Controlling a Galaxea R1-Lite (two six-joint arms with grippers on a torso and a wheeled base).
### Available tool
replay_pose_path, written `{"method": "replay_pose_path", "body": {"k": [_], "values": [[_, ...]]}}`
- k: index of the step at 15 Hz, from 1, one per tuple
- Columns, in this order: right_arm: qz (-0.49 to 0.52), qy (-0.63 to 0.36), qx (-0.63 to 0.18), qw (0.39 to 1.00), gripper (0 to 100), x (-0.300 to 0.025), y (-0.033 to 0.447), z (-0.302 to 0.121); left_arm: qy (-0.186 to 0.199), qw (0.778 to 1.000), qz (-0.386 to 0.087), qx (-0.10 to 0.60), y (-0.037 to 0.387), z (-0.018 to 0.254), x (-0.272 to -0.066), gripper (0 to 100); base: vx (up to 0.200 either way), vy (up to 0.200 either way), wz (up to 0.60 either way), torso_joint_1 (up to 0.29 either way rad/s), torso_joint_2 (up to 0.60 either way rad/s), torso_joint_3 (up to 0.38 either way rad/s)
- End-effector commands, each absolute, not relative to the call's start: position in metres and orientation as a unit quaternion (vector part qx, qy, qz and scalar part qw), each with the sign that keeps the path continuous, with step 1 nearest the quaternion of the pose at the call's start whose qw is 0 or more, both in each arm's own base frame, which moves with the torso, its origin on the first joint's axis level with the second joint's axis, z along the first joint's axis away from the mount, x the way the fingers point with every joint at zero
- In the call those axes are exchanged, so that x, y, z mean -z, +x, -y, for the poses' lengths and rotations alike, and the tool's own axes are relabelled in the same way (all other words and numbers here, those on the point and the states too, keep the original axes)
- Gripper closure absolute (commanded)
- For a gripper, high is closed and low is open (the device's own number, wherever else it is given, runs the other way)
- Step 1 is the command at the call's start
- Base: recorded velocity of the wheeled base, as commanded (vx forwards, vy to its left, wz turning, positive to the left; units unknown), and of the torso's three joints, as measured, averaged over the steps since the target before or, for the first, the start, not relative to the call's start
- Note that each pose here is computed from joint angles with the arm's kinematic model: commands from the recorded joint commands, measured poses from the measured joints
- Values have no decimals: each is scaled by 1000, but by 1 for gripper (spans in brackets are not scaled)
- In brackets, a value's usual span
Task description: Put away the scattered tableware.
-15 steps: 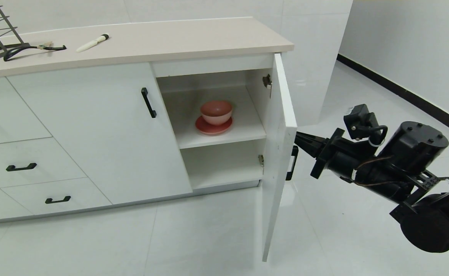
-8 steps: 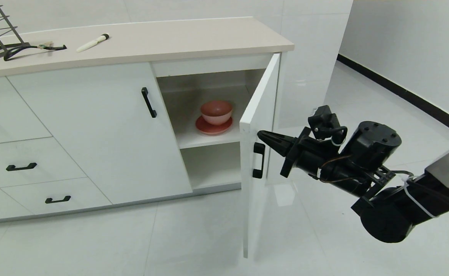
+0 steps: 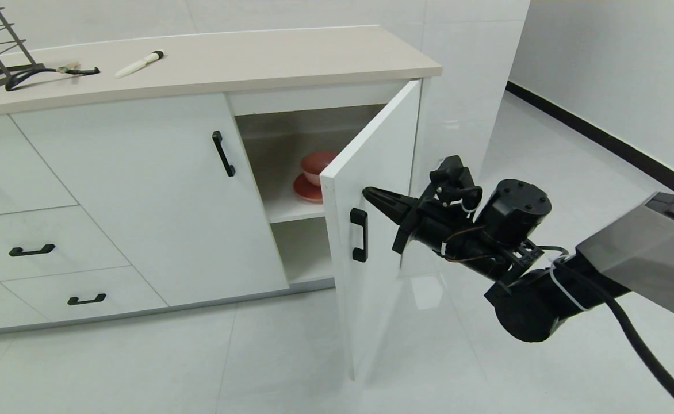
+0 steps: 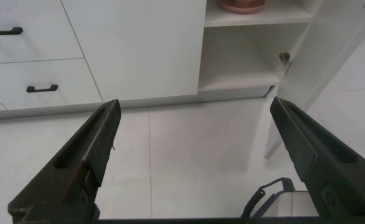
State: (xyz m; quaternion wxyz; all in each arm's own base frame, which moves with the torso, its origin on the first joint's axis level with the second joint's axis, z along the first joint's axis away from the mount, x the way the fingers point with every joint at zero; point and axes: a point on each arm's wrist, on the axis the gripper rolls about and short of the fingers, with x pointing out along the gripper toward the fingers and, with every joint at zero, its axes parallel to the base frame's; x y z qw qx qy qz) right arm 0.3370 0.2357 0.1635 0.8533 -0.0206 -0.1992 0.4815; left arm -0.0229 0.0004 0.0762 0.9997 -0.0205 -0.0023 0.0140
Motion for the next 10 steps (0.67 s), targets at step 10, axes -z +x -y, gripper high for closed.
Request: {"method": "replay_pose_path", "body": {"k": [10], "values": [[272,-9,-496,824,100,-130,387,-306,-21,1000,3,-15,-23,0,-76,0,0,0,0,0,0,0]]}}
